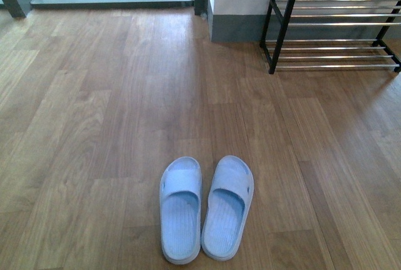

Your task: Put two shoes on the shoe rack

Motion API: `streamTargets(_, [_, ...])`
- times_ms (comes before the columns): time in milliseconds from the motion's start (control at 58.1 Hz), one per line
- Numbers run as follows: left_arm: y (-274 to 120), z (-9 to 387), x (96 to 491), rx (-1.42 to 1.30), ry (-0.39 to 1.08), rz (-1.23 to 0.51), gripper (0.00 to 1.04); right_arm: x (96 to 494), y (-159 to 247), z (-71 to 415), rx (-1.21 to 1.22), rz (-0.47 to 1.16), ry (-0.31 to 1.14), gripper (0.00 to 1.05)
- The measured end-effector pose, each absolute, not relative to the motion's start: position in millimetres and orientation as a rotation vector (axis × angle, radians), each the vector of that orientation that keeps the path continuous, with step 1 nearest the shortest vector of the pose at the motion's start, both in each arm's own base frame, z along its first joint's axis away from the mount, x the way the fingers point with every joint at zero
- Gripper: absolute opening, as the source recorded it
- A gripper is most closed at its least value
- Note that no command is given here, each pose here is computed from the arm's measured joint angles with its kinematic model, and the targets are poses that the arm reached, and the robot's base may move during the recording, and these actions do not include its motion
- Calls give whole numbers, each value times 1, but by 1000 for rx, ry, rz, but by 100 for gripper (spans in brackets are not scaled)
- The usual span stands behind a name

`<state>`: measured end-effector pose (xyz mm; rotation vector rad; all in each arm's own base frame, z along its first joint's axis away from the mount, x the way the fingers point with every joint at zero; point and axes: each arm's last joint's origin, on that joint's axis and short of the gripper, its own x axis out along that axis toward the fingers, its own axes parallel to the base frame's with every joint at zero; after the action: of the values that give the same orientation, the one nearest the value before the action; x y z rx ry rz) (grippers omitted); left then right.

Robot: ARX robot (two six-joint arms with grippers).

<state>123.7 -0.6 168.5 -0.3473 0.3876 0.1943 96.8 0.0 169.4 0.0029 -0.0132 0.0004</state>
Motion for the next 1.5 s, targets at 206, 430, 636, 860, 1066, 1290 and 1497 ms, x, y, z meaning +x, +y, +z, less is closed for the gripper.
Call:
streamTargets(206, [-18,131,231,-384,780,204,95,97,0,169,3,0,-13,95])
streamTargets(430, [-54,48,282,-77,1100,46,95,97,0,169,3,0,-13,95])
streamTargets(636, [-83,5,315,197,1090,-107,95,97,0,169,3,0,-13,95])
streamTargets(860, [-122,-39,350,402,1046,-293,95,97,0,169,3,0,-13,95])
streamTargets(1066, [-142,-75,363,401,1080,-424,95,97,0,169,3,0,-13,95])
streamTargets(1290, [-164,-114,377,471,1054,-548,95,97,0,169,3,0,-13,95])
streamTargets(1497, [-165,-139,387,536,1023,-520,95,97,0,169,3,0,-13,95])
